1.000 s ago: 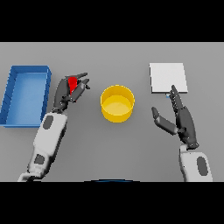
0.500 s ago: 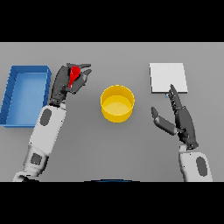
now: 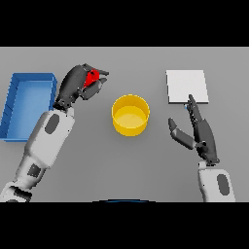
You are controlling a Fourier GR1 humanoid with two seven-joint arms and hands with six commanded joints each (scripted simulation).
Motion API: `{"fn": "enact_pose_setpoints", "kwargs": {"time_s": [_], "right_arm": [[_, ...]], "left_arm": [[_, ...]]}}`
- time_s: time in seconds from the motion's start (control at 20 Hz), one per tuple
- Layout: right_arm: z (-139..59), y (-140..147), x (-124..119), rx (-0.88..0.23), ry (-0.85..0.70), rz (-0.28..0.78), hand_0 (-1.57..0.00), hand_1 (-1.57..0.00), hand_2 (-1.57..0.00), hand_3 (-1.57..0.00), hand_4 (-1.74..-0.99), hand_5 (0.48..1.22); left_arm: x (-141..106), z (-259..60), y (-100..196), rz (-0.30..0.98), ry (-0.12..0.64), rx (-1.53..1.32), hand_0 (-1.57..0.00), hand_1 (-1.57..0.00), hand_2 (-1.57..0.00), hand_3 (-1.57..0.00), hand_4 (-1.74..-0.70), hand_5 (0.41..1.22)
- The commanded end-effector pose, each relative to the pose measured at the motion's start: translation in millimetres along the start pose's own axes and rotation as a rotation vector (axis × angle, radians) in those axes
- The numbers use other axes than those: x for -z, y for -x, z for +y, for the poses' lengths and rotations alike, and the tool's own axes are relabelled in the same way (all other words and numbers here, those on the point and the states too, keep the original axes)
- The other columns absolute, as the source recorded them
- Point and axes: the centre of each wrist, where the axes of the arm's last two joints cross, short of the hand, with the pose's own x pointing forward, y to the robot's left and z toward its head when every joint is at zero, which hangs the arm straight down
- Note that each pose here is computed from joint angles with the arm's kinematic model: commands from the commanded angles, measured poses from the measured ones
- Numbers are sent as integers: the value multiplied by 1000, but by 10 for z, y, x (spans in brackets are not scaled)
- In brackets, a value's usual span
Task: Pick up the red beaker and tilt it to pour out 1 green nut into yellow bowl. Pick up the yellow bowl and place it on the metallic measuring scale.
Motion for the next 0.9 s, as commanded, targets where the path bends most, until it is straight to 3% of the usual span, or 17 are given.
{"fn": "enact_pose_setpoints", "kwargs": {"time_s": [0.0, 0.4, 0.55, 0.7, 0.85], "right_arm": [[-15, -15, -13, -2, 6, -11, 1, 1, 1, 1, -1272, 689], [-47, -20, -67, -25, 2, -11, 1, 1, 1, 1, -1290, 694], [9, -12, -62, 4, 7, 21, 1, 1, 1, 1, -1284, 678], [36, 10, -51, 40, 18, 20, 1, 1, 1, 1, -1279, 651], [26, -16, -23, 58, 15, 24, 1, 1, 1, 1, -1299, 627]], "left_arm": [[41, 20, -35, -16, 29, 93, -1569, -1569, -1569, -1567, -1700, 1127], [230, -16, -335, -84, 302, 627, -1571, -1571, -1571, -1570, -1734, 1196], [334, -8, -453, -90, 397, 784, -1571, -1571, -1571, -1571, -1606, 1208], [393, -69, -603, -81, 472, 944, -1571, -1571, -1571, -1355, -1663, 1214], [462, -159, -713, -80, 535, 1111, -1571, -1571, -1571, -1301, -1693, 1218]]}}
